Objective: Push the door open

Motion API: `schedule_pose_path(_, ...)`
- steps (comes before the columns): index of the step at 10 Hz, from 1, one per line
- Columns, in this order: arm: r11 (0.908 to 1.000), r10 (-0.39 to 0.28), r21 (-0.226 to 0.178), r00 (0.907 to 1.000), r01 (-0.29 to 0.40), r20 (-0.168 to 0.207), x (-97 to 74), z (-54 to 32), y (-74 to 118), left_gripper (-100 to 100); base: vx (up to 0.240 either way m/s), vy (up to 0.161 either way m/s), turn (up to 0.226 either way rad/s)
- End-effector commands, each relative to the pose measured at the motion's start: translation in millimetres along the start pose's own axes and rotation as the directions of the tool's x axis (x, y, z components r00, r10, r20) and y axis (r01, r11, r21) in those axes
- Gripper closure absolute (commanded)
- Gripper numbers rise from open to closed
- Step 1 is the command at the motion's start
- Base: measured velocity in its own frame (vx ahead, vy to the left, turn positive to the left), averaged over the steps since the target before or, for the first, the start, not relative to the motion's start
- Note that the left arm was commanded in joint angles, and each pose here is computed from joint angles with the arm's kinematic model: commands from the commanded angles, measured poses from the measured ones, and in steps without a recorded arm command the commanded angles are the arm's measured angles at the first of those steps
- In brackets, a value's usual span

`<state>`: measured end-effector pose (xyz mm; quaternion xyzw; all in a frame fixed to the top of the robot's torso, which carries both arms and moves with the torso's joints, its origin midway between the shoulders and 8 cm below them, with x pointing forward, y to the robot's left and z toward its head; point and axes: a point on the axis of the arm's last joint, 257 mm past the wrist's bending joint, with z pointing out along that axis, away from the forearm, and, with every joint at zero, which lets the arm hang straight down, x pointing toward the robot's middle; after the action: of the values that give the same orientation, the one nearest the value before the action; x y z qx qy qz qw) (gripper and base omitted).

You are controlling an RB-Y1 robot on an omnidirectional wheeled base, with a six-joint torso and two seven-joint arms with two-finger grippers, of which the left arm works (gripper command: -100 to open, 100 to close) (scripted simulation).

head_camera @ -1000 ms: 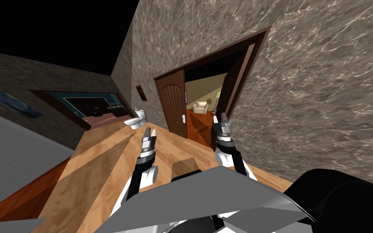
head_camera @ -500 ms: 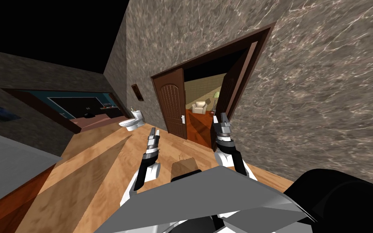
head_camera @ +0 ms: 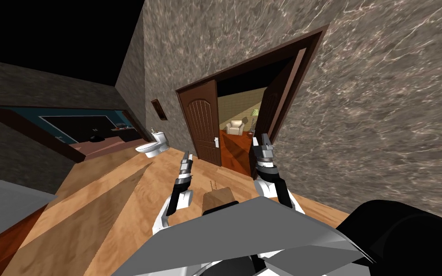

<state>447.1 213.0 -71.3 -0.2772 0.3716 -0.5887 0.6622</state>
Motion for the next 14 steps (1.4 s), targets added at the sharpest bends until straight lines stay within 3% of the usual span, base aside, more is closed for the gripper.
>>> schedule_pose_path(1, 0.9996, -0.012, -0.025, 0.9999, 0.012, -0.012, 4.2, 3.2, 14.9, -100, 0.100, 0.042, -0.087)
schedule_pose_path(9, 0.9875, -0.073, -0.145, 0.9951, 0.062, -0.067, 36.4, 15.5, 84.6, -100, 0.092, 0.046, -0.082)
schedule_pose_path(10, 0.9865, -0.073, -0.152, 0.9951, 0.062, -0.067, 36.8, 13.9, 87.7, -100, 0.051, 0.032, -0.015)
schedule_pose_path(14, 0.9737, -0.104, -0.212, 0.9905, 0.084, -0.089, 54.3, 19.0, 119.0, -100, 0.077, 0.047, -0.074)
